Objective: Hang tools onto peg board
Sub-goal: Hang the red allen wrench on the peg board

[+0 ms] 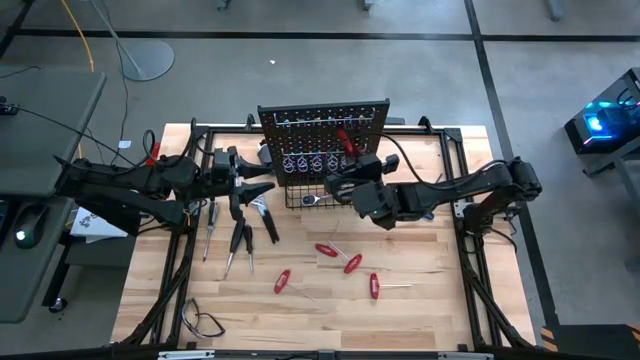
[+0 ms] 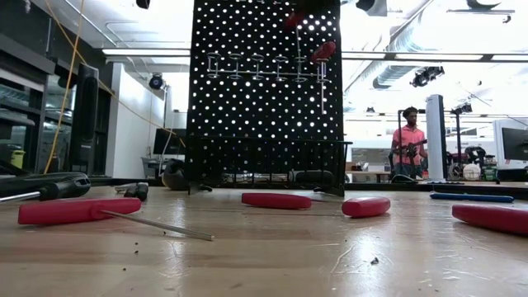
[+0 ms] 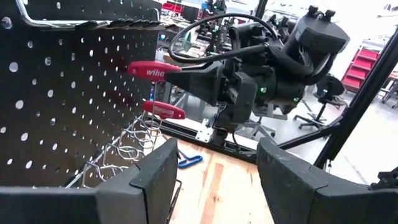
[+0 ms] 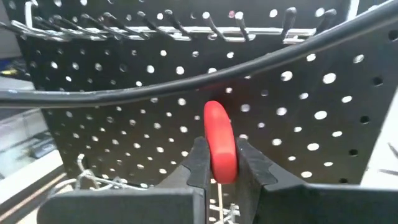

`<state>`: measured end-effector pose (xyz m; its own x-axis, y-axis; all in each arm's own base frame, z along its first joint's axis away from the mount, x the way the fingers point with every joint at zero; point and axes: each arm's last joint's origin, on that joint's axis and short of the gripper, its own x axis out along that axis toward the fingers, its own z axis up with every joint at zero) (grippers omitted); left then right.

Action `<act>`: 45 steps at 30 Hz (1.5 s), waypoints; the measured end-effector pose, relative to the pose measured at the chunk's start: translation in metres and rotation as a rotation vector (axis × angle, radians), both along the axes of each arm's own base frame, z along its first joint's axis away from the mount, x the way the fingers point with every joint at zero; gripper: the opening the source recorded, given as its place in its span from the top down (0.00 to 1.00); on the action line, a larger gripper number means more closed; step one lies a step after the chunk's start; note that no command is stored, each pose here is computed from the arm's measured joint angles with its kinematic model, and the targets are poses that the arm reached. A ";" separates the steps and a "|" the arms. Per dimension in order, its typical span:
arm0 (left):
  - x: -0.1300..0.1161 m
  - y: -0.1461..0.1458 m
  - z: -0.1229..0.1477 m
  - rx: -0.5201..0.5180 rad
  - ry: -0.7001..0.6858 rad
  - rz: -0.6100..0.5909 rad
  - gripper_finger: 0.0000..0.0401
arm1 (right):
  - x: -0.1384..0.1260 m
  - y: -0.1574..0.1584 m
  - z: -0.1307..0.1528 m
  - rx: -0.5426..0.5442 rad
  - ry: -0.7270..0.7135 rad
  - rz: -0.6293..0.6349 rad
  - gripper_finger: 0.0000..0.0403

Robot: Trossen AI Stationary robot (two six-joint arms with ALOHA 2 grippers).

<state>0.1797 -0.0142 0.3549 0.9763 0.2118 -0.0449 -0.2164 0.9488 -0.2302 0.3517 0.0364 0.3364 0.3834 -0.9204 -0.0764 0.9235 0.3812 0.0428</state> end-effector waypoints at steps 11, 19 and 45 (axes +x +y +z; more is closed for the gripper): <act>0.000 0.000 -0.003 0.004 0.035 -0.004 0.50 | -0.005 -0.001 -0.010 0.039 -0.022 -0.024 0.93; 0.000 0.000 -0.005 0.006 0.056 -0.004 0.50 | -0.011 -0.002 -0.020 0.090 -0.079 -0.050 0.78; -0.002 -0.002 -0.011 -0.042 0.114 -0.067 0.50 | -0.045 0.072 0.009 0.226 -0.093 0.363 0.60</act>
